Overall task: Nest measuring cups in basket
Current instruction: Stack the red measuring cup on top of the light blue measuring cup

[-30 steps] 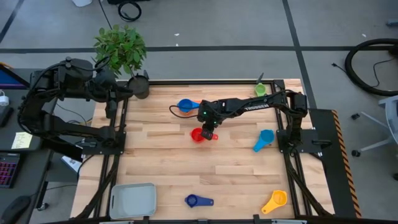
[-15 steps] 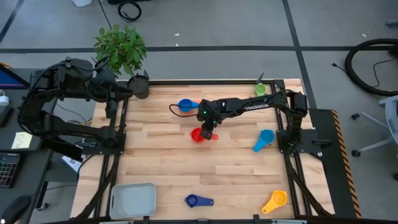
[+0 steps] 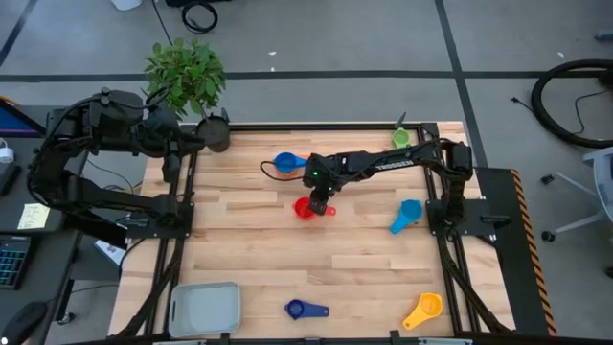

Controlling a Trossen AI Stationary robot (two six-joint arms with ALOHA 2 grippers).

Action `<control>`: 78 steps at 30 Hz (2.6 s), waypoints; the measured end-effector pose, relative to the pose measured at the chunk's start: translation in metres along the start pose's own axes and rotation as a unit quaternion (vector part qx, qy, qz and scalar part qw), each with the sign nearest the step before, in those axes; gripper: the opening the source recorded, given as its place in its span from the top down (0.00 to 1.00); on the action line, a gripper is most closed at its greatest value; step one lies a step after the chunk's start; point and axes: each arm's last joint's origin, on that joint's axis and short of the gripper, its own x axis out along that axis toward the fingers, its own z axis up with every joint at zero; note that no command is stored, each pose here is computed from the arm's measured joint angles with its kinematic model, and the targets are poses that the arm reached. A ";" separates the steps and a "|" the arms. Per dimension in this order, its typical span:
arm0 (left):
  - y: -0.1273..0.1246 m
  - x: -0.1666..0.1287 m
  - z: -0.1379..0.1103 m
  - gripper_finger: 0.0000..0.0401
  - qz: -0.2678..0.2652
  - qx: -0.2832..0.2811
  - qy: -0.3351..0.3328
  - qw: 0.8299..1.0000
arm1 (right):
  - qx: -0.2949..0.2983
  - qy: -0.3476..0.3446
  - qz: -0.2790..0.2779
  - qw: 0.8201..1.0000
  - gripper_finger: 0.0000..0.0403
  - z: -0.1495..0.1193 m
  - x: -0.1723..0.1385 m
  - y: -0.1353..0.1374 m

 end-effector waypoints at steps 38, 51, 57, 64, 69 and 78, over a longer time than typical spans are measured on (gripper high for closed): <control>0.000 0.000 -0.001 0.82 -0.001 0.000 0.004 1.000 | -0.015 0.063 -0.033 0.997 0.97 -0.004 0.028 -0.004; 0.000 0.000 -0.001 0.82 -0.001 0.000 0.003 1.000 | -0.081 0.028 -0.063 0.994 0.97 0.069 -0.048 -0.010; 0.000 0.000 -0.001 0.82 -0.001 0.000 0.003 1.000 | -0.075 -0.013 -0.048 0.996 0.97 0.092 -0.074 -0.031; 0.000 0.000 0.000 0.82 0.000 -0.001 0.003 1.000 | -0.092 -0.041 -0.036 0.994 0.97 0.103 -0.087 -0.039; 0.000 0.000 0.000 0.82 0.003 -0.006 -0.002 1.000 | -0.106 -0.081 -0.034 0.990 0.97 0.114 -0.092 -0.037; 0.000 0.001 0.003 0.82 0.007 -0.015 -0.014 1.000 | -0.090 -0.105 -0.041 0.990 0.97 0.120 -0.096 -0.051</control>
